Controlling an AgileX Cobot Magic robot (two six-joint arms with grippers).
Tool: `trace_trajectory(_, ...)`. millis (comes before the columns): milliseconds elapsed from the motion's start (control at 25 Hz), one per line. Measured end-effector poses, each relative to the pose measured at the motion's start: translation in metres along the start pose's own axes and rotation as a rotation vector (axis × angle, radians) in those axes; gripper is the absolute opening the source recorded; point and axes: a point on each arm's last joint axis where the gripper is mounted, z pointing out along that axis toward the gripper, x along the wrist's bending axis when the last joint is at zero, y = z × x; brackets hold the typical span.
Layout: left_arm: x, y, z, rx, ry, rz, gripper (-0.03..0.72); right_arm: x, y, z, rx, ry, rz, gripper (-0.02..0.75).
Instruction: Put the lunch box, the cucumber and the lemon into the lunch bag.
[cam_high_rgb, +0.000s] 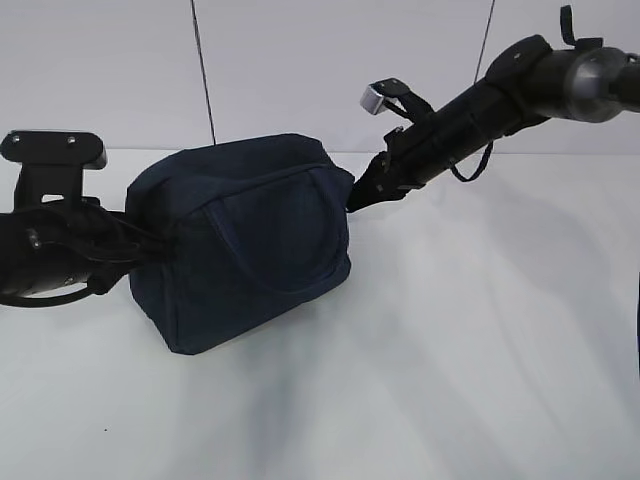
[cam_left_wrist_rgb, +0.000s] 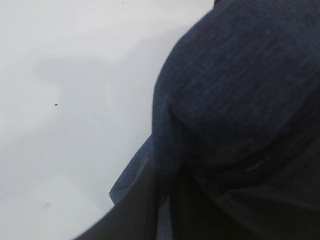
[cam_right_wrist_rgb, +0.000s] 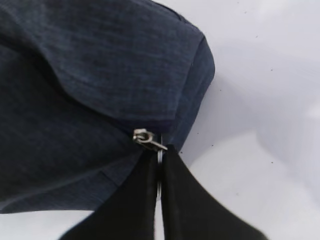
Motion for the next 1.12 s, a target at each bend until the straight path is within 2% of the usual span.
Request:
trace_trajectory(240, 0.0, 0.0, 0.0, 0.002, -0.001, 0.0, 0.011, 0.005, 0.004, 0.001, -0.064, 0.07, 0.006, 0.02)
trace_trajectory(360, -0.001, 0.0, 0.0, 0.0, -0.009, 0.02, 0.011, 0.009, 0.004, 0.001, -0.056, 0.111, -0.002, 0.02)
trace_trajectory(440, -0.002, 0.002, -0.002, 0.001, -0.026, 0.044, 0.022, 0.01, 0.008, -0.004, -0.047, 0.11, -0.026, 0.02)
trace_trajectory(520, -0.004, 0.005, -0.008, -0.003, -0.053, 0.072, 0.067, 0.012, 0.013, -0.011, -0.035, 0.101, -0.056, 0.02)
trace_trajectory(720, -0.006, 0.018, -0.027, -0.026, -0.104, 0.083, 0.303, 0.016, 0.03, -0.033, -0.033, 0.057, -0.006, 0.02)
trace_trajectory(800, -0.007, 0.02, -0.034, -0.019, -0.126, 0.085, 0.365, 0.018, 0.034, -0.037, -0.037, 0.054, 0.033, 0.02)
trace_trajectory(960, -0.01, 0.021, -0.045, 0.012, -0.174, 0.135, 0.403, 0.021, 0.038, -0.043, -0.043, 0.053, 0.134, 0.02)
trace_trajectory(1120, -0.023, 0.031, -0.052, 0.025, -0.247, 0.294, 0.408, 0.024, 0.041, -0.042, -0.04, 0.059, 0.208, 0.02)
